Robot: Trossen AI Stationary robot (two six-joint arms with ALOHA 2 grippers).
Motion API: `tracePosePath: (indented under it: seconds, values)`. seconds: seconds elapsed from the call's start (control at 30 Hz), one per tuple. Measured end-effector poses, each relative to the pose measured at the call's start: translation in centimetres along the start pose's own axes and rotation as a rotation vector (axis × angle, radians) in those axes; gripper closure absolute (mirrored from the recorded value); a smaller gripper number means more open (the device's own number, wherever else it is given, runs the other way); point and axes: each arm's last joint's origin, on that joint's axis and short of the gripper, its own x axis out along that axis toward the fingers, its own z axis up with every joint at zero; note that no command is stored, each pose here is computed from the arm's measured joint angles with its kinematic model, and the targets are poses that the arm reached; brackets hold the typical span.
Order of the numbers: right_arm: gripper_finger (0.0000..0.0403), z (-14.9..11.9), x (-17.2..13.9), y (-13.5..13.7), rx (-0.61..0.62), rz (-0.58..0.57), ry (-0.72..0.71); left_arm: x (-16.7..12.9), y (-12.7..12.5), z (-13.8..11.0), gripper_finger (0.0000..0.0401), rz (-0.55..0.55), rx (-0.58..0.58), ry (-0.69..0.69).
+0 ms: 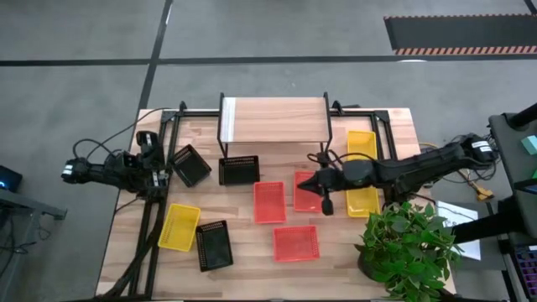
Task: Stack baskets on shelf by color
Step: Put the top right orange basket on the shelf
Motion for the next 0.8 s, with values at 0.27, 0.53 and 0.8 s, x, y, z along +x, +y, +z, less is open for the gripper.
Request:
tracePosePath:
  seconds: [0.27, 0.53, 0.8]
  values:
    - [0.0394, 0.8, 1.0, 0.2, 0.093, -0.012, 0.256, 0.0, -0.1, -0.1, 0.0393, -0.005, 0.002, 0.011]
    - [0.0394, 1.5, 2.1, 1.3, 0.103, -0.002, 0.463, 0.4, 0.3, 0.9, 0.0393, 0.02, -0.017, -0.047]
    - [0.036, 2.2, 4.3, 1.5, 0.175, -0.045, 0.637, 0.5, 0.3, 1.1, 0.0393, 0.024, -0.02, -0.055]
